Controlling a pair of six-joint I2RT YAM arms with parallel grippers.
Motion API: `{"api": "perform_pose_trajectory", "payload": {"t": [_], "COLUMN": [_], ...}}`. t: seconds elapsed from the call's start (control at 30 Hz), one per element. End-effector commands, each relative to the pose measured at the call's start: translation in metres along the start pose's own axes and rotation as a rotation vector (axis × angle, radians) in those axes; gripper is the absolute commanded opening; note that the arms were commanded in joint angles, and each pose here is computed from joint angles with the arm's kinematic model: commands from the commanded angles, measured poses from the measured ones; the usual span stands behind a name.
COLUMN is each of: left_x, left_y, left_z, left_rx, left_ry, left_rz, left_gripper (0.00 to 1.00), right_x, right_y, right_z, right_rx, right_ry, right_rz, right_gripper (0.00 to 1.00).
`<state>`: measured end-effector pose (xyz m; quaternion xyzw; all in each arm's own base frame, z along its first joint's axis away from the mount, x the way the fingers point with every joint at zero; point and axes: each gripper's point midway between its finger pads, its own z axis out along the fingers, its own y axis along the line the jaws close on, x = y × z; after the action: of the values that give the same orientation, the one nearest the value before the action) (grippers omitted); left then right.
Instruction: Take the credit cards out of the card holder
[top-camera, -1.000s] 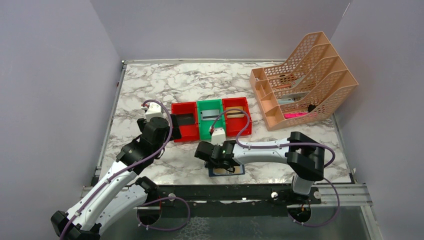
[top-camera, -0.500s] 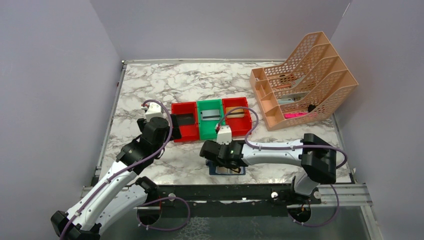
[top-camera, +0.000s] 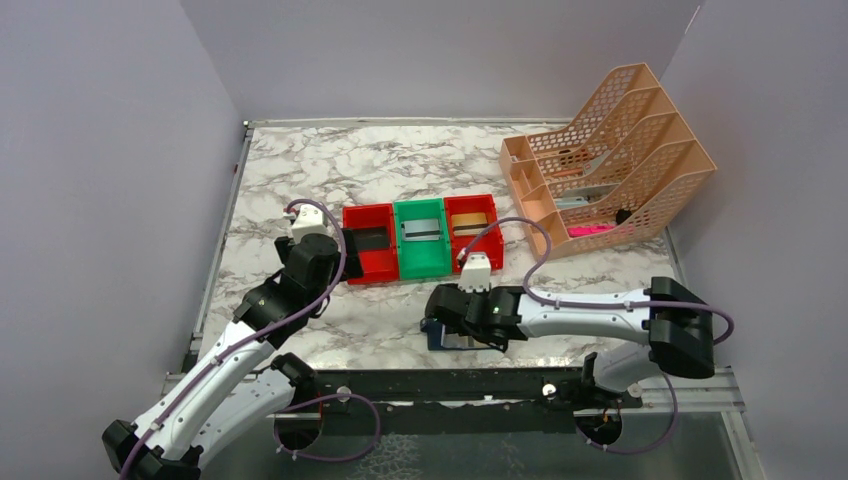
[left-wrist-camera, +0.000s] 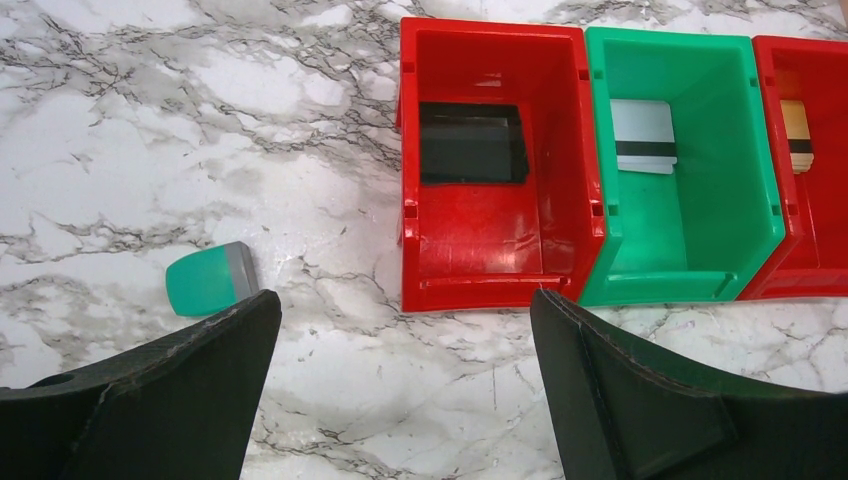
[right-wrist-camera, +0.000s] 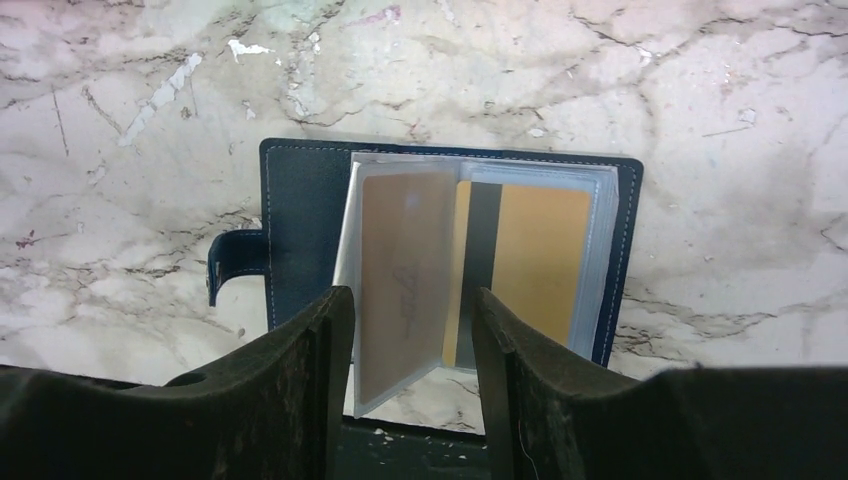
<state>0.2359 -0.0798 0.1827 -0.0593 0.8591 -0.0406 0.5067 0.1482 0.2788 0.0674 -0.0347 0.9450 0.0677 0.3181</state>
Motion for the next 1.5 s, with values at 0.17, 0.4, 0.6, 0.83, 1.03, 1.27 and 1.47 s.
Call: {"api": "perform_pose_trajectory", "payload": {"t": [0.17, 0.4, 0.6, 0.83, 1.03, 1.27, 1.47], "left_x": [0.002, 0.005, 0.009, 0.021, 0.048, 0.102, 0.131], "left_y": [-0.001, -0.002, -0.028, -0.127, -0.183, -0.221, -0.242], "left_z": [0.001, 0.003, 0.003, -0.024, -0.043, -0.049, -0.047], "left_rx": [0.008, 0.009, 0.146, 0.685, 0.948, 0.945, 0.948], "left_ry": [0.008, 0.022, 0.049, 0.156, 0.313, 0.428, 0.491], "left_rz": [0.006, 0.012, 0.023, -0.073, -0.076, 0.010, -0.037], "left_gripper": [0.99, 0.99, 0.99, 0.96, 0.90, 0.77, 0.64], "right_x": [-0.002, 0.000, 0.003, -0.012, -0.020, -0.011, -0.006], "right_y": [-0.047, -0.085, -0.094, -0.068, -0.063, -0.066, -0.061], "right_z": [-0.008, -0.010, -0.009, -0.003, -0.015, -0.010, 0.004], "right_rx": [0.097, 0.225, 0.202, -0.161, -0.360, -0.345, -0.353], "right_ry": [-0.084, -0.137, -0.151, -0.086, -0.176, -0.127, -0.020], "right_rz": [0.092, 0.167, 0.213, 0.305, 0.391, 0.369, 0.367], "right_gripper": [0.50, 0.50, 0.50, 0.50, 0.51, 0.38, 0.32]}}
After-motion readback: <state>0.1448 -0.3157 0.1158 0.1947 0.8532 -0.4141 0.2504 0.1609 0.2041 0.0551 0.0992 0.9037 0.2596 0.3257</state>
